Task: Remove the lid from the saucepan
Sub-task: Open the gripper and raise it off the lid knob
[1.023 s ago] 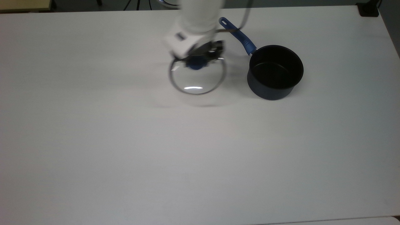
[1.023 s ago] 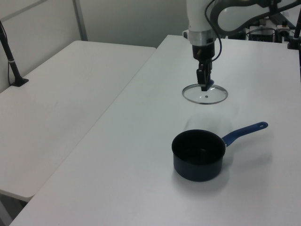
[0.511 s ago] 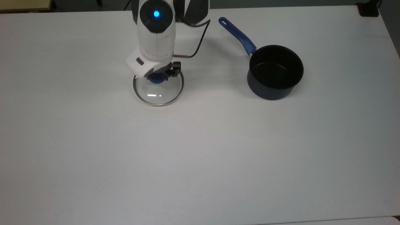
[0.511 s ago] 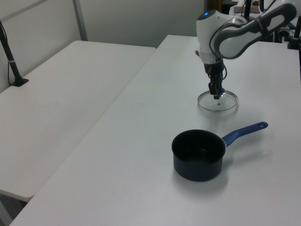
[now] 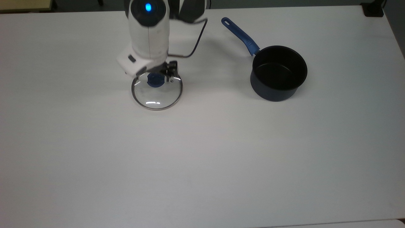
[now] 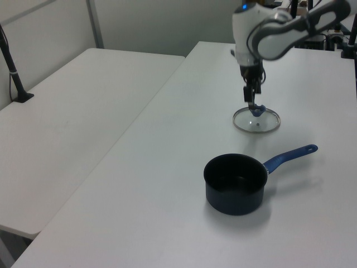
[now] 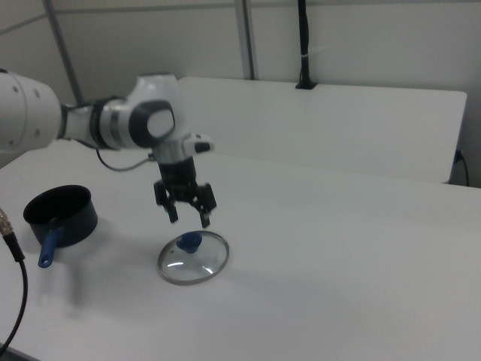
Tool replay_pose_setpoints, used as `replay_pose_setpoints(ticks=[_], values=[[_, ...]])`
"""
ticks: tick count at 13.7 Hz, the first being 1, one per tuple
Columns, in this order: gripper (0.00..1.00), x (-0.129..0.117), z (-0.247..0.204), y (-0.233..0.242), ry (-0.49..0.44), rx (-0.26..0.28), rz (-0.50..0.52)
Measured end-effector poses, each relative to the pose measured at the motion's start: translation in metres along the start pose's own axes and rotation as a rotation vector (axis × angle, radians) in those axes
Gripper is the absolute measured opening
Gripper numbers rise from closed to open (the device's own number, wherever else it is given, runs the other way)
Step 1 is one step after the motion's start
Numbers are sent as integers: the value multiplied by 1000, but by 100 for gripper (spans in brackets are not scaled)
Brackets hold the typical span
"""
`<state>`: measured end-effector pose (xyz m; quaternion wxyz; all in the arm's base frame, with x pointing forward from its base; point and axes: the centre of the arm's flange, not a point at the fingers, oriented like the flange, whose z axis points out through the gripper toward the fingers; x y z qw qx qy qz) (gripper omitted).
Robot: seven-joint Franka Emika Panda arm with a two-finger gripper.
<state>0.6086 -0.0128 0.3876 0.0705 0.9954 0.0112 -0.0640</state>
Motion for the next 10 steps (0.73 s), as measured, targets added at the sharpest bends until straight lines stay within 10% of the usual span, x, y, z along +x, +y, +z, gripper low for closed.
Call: replay_pose_setpoints(ticks=[6,10], values=[[100,-49,-151,-35,100,-7,111],[100,-72,-185,-33,136,86,180]])
